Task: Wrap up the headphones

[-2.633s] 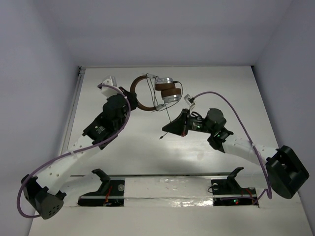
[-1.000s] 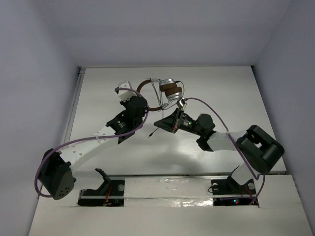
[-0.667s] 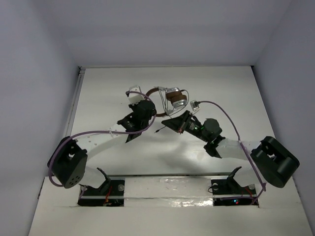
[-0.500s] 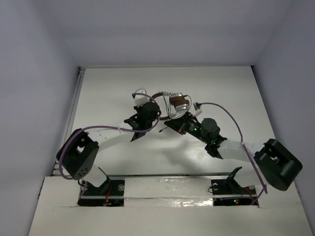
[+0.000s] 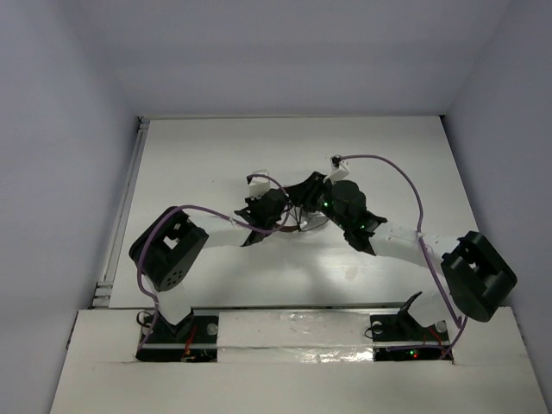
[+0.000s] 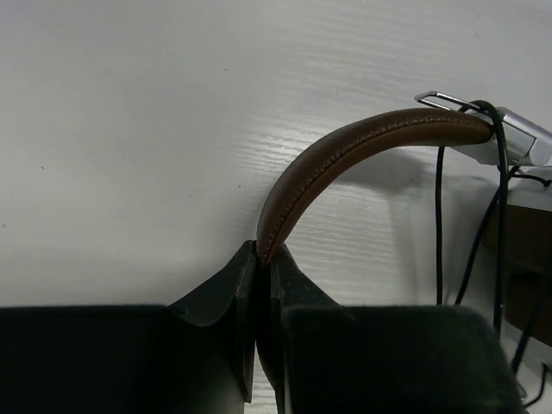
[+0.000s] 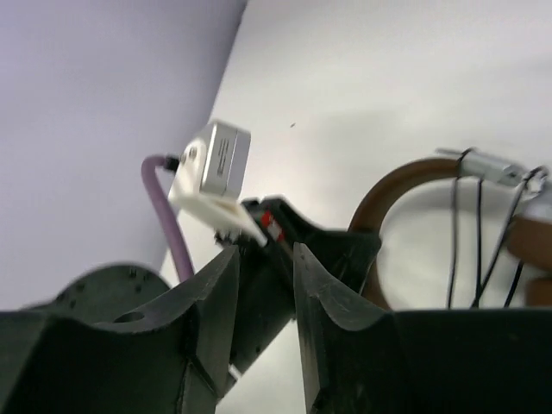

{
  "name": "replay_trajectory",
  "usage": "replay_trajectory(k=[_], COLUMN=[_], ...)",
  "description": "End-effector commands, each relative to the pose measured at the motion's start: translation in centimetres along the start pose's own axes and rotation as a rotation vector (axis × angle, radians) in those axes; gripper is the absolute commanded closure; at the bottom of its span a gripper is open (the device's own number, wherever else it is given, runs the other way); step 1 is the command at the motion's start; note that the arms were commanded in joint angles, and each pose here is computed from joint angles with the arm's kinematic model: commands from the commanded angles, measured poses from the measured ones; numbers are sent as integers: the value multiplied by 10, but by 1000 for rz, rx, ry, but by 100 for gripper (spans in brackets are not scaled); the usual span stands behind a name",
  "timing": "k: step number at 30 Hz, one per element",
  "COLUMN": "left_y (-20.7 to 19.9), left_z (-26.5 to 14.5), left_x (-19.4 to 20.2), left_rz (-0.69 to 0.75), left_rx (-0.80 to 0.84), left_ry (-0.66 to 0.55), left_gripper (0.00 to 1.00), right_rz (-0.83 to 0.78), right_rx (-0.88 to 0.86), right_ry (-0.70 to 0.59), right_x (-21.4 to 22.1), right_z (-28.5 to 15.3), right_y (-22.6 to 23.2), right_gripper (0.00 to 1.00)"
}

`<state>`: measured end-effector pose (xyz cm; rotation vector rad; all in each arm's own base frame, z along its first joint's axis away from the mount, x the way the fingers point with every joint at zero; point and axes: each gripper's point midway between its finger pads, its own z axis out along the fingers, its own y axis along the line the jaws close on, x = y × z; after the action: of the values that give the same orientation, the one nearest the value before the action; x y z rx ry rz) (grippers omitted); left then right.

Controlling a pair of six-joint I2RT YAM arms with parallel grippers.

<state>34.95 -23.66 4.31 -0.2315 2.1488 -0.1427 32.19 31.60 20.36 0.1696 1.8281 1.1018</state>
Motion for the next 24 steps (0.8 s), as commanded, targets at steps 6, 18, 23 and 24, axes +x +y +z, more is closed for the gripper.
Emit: replay_trajectory(k=[6, 18, 23, 24], left_y=[-28, -43, -43, -39], left_z=[-4, -5, 19, 26], left_x=[-21, -39, -58, -63], left_rz=[-69, -67, -75, -73], left_rx=[89, 129, 108, 98], left_ry=[-23, 3, 2, 1], left_gripper=[100, 100, 100, 100], right_rz=[-114, -252, -322, -322], right_rx=[130, 225, 307, 303], right_ry=[-101, -197, -213, -225], right_x=[-32, -89, -105, -109], right_z=[28, -15, -46, -54], right_y=[-6, 12, 5, 7], right_gripper=[64, 100, 100, 100])
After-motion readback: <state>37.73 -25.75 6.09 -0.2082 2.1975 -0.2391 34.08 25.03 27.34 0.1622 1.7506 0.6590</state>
